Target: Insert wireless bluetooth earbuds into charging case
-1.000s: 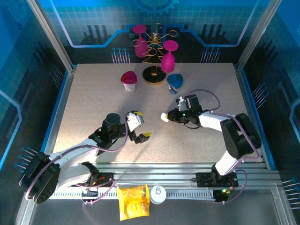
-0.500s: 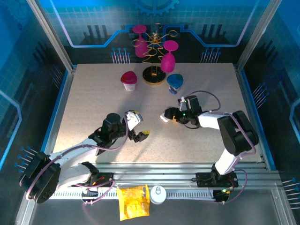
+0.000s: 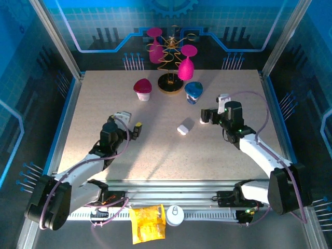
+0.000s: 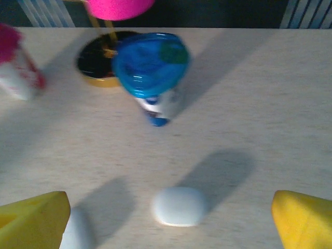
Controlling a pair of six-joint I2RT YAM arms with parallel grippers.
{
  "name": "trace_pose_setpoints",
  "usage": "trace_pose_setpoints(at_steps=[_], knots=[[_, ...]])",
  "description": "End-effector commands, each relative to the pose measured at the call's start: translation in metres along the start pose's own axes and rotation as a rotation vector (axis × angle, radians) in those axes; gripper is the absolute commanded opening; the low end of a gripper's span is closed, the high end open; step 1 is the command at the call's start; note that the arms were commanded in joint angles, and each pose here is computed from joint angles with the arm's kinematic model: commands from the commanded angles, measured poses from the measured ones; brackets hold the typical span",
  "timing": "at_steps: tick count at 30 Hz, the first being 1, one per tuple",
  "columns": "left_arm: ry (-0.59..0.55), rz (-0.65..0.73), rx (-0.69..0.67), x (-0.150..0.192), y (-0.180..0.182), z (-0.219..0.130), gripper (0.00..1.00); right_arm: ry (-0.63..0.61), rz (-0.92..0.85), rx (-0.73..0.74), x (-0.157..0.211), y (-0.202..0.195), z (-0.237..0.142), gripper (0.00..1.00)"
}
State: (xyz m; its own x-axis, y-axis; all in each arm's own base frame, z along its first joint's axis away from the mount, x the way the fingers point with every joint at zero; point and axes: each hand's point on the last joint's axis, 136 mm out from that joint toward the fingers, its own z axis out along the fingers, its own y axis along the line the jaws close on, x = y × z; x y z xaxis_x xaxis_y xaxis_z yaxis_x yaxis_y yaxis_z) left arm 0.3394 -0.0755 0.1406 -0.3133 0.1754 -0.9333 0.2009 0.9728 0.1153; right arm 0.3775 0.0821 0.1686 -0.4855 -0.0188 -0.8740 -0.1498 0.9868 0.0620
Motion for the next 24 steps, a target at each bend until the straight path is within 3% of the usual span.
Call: trace_pose_setpoints(at_steps=[1,10,17,24], knots=[[-0.037,-0.075,-0.053,0.0,0.019,0.007,0.99,-0.03,-0.12,0.169,0.017,-0.045,0.006,1.0],[-0.056,-0.169,-0.068,0.011,0.048,0.034,0.99,-0.165,-0.095,0.146,0.038,-0.063,0.035,1.0],[-0.025,-0.261,-0.061,0.035,0.068,0.059,0.99,-0.175,-0.077,0.085,0.053,-0.063,0.042,1.0],[-0.012,-0.277,-0.094,0.036,0.074,0.06,0.99,-0.177,-0.075,0.081,0.052,-0.064,0.042,1.0]])
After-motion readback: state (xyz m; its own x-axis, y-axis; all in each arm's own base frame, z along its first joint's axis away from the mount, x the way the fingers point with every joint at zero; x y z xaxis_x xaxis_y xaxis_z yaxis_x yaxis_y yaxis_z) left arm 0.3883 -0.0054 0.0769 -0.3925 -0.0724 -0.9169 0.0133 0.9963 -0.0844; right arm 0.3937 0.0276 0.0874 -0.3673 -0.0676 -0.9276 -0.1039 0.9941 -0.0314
